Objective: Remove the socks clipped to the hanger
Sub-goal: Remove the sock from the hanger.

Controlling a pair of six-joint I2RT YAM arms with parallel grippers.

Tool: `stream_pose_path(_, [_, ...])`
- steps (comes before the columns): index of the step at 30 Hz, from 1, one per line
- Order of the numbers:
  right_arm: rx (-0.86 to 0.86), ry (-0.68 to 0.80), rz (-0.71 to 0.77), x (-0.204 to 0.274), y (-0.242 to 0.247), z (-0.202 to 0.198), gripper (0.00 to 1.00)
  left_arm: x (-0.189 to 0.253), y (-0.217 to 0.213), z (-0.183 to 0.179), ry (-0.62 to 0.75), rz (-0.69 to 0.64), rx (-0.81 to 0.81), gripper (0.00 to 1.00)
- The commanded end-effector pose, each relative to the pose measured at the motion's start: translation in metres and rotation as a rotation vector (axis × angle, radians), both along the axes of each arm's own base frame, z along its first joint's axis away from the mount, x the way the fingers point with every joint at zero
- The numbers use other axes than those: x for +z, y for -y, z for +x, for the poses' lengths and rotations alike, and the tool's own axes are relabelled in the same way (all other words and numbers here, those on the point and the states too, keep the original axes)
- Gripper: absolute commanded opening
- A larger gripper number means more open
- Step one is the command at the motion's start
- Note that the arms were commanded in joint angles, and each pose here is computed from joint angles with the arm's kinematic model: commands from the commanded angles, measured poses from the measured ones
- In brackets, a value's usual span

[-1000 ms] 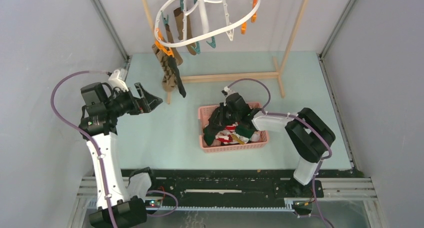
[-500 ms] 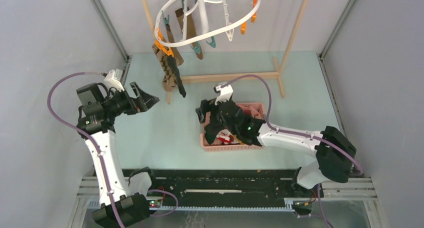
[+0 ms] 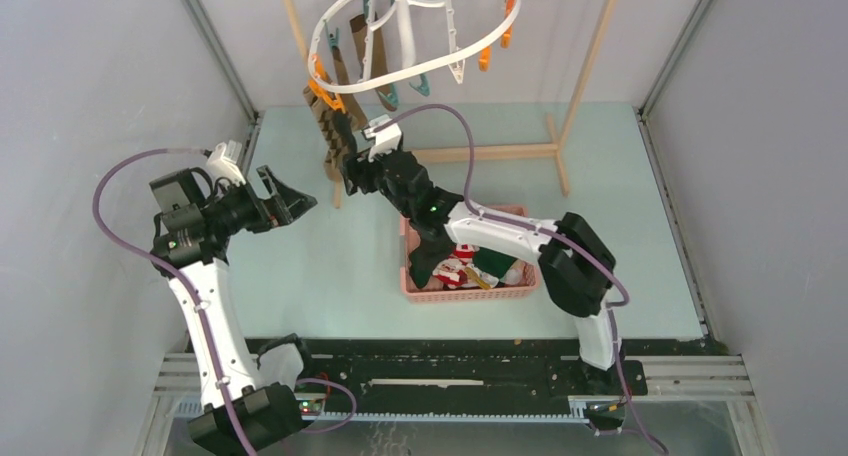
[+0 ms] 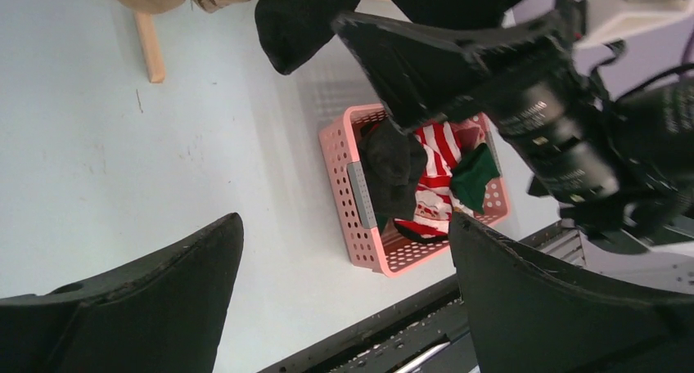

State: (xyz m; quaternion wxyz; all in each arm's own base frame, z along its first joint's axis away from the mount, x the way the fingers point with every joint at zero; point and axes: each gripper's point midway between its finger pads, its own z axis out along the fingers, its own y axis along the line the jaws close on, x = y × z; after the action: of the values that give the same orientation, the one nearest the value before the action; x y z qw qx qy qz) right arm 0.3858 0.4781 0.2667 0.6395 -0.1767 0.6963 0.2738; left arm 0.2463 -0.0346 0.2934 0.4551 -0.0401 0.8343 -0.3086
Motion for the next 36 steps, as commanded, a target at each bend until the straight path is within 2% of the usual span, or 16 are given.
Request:
stream_pose_path(1, [0.016,0.064,0.012,0.02,-0.01,0.025,0.84,0.022,0.002,-0.002,0.043,0.006,-0.03,1.0])
stream_pose_path(3, [0.024,0.067,0.007,0.019,-0.018,0.033,0.77,0.023,0.001,-0.002,0.044,0.009,-0.026,1.0])
stream_pose_path(5, [0.049,0.065,0.004,0.02,-0.026,0.041,0.65,0.024,0.001,-0.002,0.046,0.012,-0.023,1.0])
stream_pose_path(6, [0.074,0.067,0.011,0.025,-0.03,0.041,0.51,0.025,0.001,-0.003,0.049,0.015,-0.022,1.0])
stream_pose_path(8, [0.135,0.049,0.016,0.026,-0.036,0.039,0.15,0.026,0.0,-0.003,0.056,0.024,-0.018,1.0])
stream_pose_path(9, [0.181,0.04,0.023,0.027,-0.04,0.033,0.03,0.026,0.001,-0.004,0.059,0.027,-0.019,0.99])
stream_pose_path(10, [0.216,0.041,0.034,0.032,-0.042,0.026,0.0,0.026,0.001,-0.004,0.063,0.032,-0.019,0.98])
stream_pose_path(17, [0.501,0.074,0.138,0.064,-0.032,-0.057,0.0,0.029,0.01,-0.007,0.081,-0.006,-0.07,0.91])
stream_pose_path(24, [0.777,0.007,0.257,0.088,-0.004,-0.14,0.0,0.049,0.033,-0.019,0.134,-0.087,-0.16,0.9])
stream_pose_path(30, [0.908,-0.043,0.292,0.1,0.011,-0.176,0.0,0.068,0.058,-0.026,0.175,-0.139,-0.233,0.93])
stream_pose_path(36, [0.966,-0.074,0.324,0.114,0.021,-0.195,0.0,0.093,0.078,-0.03,0.23,-0.219,-0.313,1.0])
